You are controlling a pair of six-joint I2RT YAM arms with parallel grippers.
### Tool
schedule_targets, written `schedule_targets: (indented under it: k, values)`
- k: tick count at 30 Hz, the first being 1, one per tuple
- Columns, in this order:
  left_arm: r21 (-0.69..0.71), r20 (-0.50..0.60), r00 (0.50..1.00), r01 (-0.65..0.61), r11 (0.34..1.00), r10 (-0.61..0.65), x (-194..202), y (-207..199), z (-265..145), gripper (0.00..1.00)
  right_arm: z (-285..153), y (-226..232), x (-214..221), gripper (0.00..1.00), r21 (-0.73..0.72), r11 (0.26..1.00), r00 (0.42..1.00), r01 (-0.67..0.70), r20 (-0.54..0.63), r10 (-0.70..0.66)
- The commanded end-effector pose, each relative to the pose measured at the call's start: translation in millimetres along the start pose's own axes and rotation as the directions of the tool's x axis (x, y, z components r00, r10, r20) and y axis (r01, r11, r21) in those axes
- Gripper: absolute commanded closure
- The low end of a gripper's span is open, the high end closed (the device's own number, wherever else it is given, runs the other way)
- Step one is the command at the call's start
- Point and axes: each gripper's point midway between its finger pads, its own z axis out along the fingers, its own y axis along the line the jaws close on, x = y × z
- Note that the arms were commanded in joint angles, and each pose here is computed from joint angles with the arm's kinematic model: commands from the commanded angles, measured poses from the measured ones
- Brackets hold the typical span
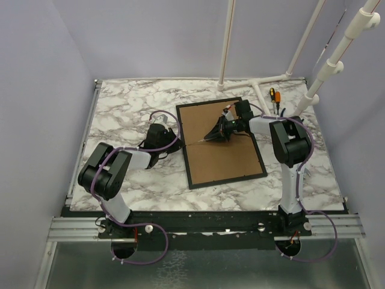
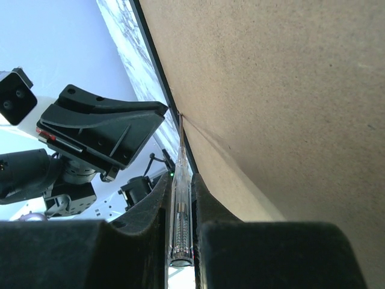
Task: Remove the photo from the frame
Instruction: Release the photo frame item from the photo frame.
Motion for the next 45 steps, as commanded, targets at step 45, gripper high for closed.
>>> schedule_targets:
  k: [45]
  values:
    - [0.012,-0.071,0.997,-0.002,1.0,0.003,14.1,1.9,10.8,0.92,23.6,-15.5,4.1,0.99,0.028,0.999,0.999,-0.029,-0.039,0.03]
